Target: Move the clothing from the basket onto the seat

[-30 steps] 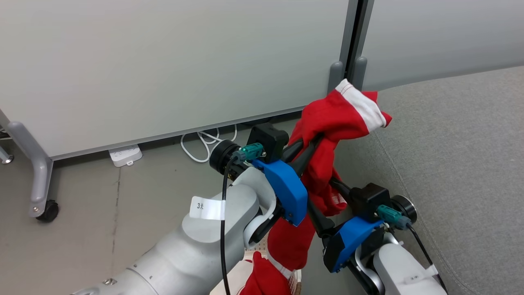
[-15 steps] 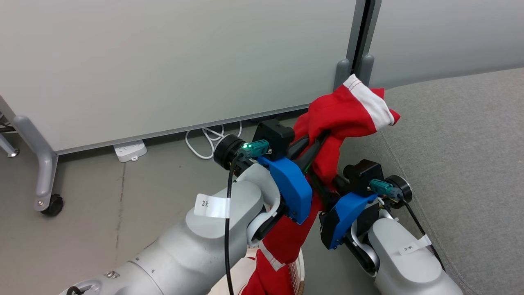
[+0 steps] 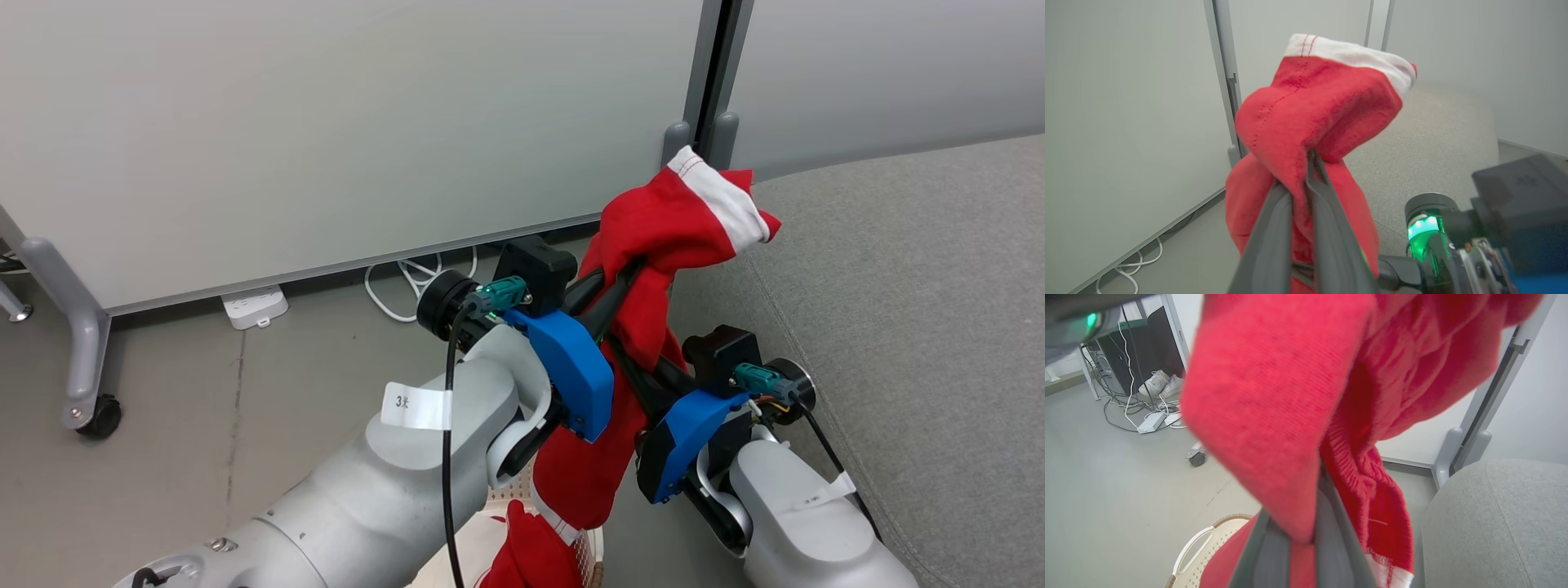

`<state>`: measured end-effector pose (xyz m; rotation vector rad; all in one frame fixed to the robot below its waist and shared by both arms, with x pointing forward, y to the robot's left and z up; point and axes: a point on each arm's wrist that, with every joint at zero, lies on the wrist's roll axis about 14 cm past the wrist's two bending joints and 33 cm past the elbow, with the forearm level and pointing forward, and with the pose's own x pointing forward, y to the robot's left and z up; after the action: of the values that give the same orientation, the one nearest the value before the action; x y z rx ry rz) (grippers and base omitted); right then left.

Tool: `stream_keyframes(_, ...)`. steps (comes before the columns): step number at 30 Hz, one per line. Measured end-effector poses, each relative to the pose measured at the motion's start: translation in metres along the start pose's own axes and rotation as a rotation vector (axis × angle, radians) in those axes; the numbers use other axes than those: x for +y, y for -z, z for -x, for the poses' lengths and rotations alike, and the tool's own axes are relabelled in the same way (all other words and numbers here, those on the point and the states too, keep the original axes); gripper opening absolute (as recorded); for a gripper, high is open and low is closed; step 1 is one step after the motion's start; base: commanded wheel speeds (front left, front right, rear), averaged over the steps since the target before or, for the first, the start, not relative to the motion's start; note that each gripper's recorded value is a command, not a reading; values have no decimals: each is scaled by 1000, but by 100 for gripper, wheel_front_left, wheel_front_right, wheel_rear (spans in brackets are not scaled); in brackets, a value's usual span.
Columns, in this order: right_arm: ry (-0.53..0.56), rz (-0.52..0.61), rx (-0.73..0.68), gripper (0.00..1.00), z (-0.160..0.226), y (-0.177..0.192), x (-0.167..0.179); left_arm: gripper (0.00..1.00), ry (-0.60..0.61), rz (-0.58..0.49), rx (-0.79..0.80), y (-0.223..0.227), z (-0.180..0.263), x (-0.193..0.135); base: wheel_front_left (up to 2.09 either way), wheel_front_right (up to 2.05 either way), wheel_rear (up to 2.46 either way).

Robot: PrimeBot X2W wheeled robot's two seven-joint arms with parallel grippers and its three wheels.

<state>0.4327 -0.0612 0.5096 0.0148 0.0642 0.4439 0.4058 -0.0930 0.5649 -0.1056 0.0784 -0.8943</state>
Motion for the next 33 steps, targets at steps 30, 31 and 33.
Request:
stream_keyframes(30,43,6,-21,0,2,-4,-14,100,-71,24,-87,-1,22,22,0,0,0)
stream_keyframes(31,44,7,-22,0,1,-4,-15,100,-81,26,-93,2,28,25,0,0,0)
stream_keyframes(33,46,8,-25,0,0,-5,-15,100,-99,24,-109,5,38,29,0,0,0)
